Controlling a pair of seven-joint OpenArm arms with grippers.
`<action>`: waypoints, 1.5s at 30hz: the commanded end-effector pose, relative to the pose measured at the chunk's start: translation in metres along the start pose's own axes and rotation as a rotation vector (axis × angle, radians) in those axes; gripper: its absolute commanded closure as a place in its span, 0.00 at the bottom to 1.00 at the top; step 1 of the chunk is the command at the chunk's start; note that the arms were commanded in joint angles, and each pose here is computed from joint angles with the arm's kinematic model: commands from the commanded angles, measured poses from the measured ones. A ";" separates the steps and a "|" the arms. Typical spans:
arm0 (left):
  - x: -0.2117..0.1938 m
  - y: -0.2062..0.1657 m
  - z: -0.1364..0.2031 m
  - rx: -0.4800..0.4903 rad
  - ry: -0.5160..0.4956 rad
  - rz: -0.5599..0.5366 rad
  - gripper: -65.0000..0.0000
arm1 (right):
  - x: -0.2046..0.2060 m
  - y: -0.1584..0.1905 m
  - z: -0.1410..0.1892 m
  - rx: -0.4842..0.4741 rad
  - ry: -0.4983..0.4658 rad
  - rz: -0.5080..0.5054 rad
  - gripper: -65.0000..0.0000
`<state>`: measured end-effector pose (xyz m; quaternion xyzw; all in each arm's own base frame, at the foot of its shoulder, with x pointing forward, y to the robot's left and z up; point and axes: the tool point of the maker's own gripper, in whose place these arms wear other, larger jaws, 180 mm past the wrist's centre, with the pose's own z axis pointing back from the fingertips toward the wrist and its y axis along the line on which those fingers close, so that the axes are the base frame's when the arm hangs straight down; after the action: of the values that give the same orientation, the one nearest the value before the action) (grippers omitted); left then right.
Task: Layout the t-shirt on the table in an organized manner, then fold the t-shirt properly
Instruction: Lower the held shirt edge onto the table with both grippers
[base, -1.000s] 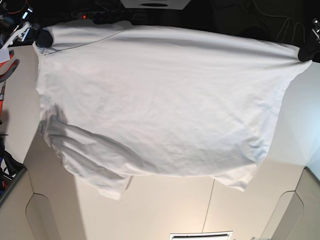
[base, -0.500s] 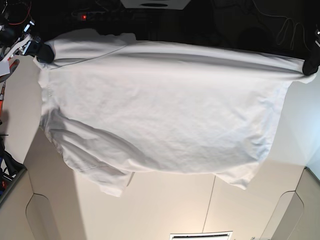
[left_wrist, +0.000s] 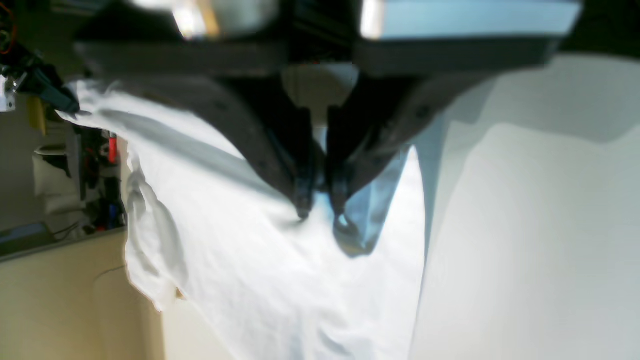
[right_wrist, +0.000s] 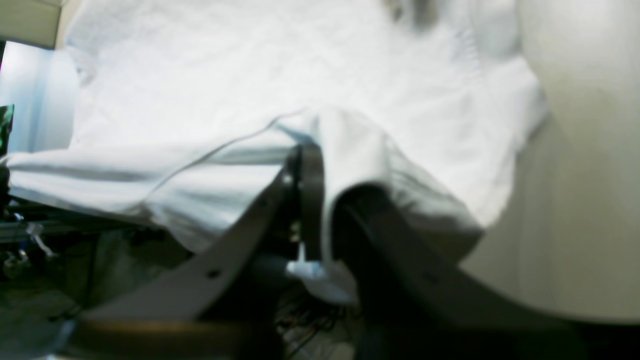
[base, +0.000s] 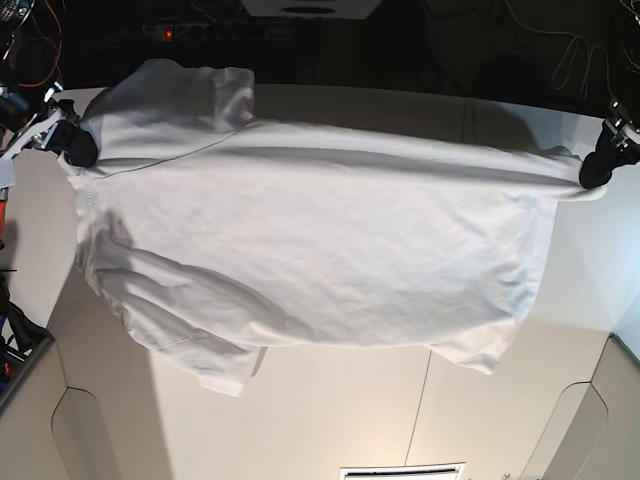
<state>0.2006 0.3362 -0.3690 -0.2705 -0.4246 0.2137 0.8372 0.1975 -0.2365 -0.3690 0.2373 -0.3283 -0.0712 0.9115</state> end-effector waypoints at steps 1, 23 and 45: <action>0.018 -0.005 0.001 -0.011 -0.044 -0.042 1.00 | 0.017 0.003 0.000 0.002 -0.048 0.039 1.00; 0.031 0.013 -0.011 0.123 -0.049 -0.174 1.00 | 0.022 -0.025 -0.055 -0.197 -0.007 0.118 1.00; 0.032 0.013 -0.011 0.123 -0.051 -0.175 1.00 | 0.021 -0.030 -0.063 -0.188 -0.003 0.080 0.89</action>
<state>0.2163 0.3508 -0.3823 -0.1860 -0.4244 0.1817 0.8673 0.2429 -0.2333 -0.4269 0.1511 -0.3062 -0.0661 0.9376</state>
